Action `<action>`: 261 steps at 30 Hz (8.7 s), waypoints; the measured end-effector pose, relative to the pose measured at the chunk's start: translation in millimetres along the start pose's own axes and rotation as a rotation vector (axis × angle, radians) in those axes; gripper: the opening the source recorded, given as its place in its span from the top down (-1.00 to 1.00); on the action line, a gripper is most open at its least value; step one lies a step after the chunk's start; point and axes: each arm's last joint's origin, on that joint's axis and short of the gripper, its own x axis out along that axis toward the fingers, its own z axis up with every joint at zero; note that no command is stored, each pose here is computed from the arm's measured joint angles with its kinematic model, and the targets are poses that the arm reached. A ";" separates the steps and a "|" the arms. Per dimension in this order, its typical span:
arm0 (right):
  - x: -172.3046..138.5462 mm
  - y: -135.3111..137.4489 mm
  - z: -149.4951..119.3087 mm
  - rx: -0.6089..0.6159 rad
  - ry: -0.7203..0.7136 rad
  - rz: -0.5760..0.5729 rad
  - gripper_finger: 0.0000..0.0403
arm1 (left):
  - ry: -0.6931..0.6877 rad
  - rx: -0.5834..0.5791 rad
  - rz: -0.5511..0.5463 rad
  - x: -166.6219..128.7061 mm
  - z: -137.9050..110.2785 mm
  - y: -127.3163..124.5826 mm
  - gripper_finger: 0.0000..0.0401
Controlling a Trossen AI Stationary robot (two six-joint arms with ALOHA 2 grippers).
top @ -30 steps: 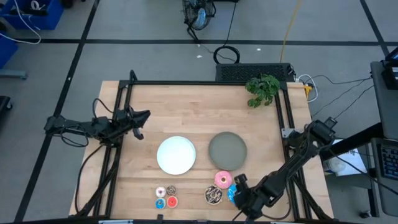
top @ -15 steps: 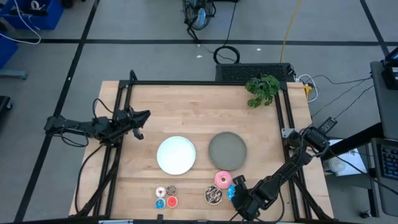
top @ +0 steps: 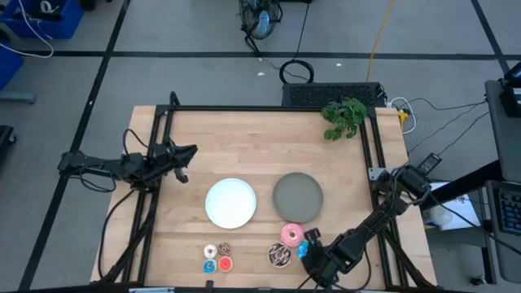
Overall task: Pick & Place donuts
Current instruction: Put the large blue donut on the gray plate, then put the large black donut on the gray plate
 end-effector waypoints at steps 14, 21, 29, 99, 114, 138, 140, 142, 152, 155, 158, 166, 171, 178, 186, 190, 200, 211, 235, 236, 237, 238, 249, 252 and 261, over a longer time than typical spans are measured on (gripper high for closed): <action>-81.3 -8.1 11.7 0.019 -0.248 0.073 0.82 | 0.008 -0.022 -0.010 0.0 -0.9 -0.2 0.76; -148.5 -37.8 9.8 0.064 -0.493 -0.090 0.93 | 0.008 -0.044 -0.011 0.0 -0.8 -0.3 0.76; -191.9 -99.4 -4.3 0.237 -0.527 -0.220 0.93 | 0.008 -0.044 -0.011 0.0 -0.8 -0.3 0.76; -79.1 -175.3 -13.5 0.305 0.256 -0.237 -0.52 | -0.011 0.024 0.019 0.0 1.2 0.5 0.76; -154.5 -101.9 -2.0 0.086 -0.173 0.008 0.72 | -0.007 0.032 0.019 0.0 0.8 0.5 0.76; -119.4 -119.1 -163.1 -0.019 -1.143 -0.055 1.00 | 0.067 0.087 0.020 -0.3 -7.4 1.1 0.76; -109.8 -120.7 -170.9 -0.042 -1.133 -0.070 1.00 | 0.074 0.073 0.021 -0.3 -8.3 1.2 0.76; -100.7 -121.4 -177.1 -0.051 -1.121 -0.073 1.00 | 0.073 0.075 0.021 -0.3 -8.2 1.2 0.76; -91.9 -122.9 -184.5 -0.143 -1.171 -0.138 0.99 | 0.091 0.022 0.026 0.3 -10.3 0.9 0.76; -90.9 -122.9 -184.9 -0.159 -1.159 -0.147 1.00 | 0.085 -0.066 0.028 1.4 -9.9 0.1 0.76; -90.6 -122.9 -185.0 -0.174 -1.154 -0.156 0.99 | 0.067 -0.088 -0.032 4.9 -4.8 -4.6 0.76; -96.2 -122.9 -182.8 -0.201 -1.211 -0.183 1.00 | 0.162 0.041 -0.065 57.1 46.1 -60.6 0.76; -100.2 -123.0 -181.5 -0.220 -1.250 -0.205 0.99 | 0.273 0.182 -0.187 105.0 62.3 -128.3 0.76; -100.2 -123.0 -181.7 -0.227 -1.248 -0.209 0.99 | 0.425 0.354 -0.280 145.4 55.2 -223.3 0.76; -100.2 -123.0 -181.7 -0.216 -1.250 -0.202 0.99 | 0.556 0.383 -0.302 169.0 27.7 -293.3 0.59; -100.2 -123.0 -181.7 -0.163 -1.254 -0.163 1.00 | 0.588 0.362 -0.416 172.9 11.2 -323.1 0.33; -100.3 -123.0 -181.6 -0.108 -1.259 -0.123 1.00 | 0.792 0.333 -0.541 172.2 -46.7 -355.0 -0.07; -103.2 -123.2 -180.7 -0.165 -1.284 -0.172 0.99 | 1.110 0.318 -0.518 186.4 -88.0 -371.6 -0.09; -104.2 -123.4 -180.4 -0.189 -1.291 -0.198 1.00 | 1.298 0.458 -0.516 164.8 -148.9 -372.2 -0.09; -104.2 -123.3 -180.5 -0.190 -1.291 -0.198 1.00 | 1.299 0.467 -0.520 164.6 -150.0 -372.0 -0.09; -104.2 -123.4 -180.5 -0.190 -1.291 -0.199 1.00 | 1.298 0.469 -0.519 165.4 -150.4 -371.4 -0.09; -104.1 -123.4 -180.5 -0.191 -1.289 -0.200 1.00 | 1.297 0.469 -0.516 166.3 -150.5 -370.8 -0.09; -101.6 -123.3 -181.2 -0.188 -1.265 -0.191 1.00 | 1.299 0.500 -0.555 171.2 -165.8 -367.6 -0.09; -101.5 -123.3 -181.2 -0.187 -1.264 -0.191 1.00 | 1.332 0.456 -0.571 175.8 -171.5 -364.5 -0.09; -101.5 -123.3 -181.3 -0.187 -1.264 -0.190 1.00 | 1.347 0.430 -0.552 180.6 -174.0 -360.6 0.18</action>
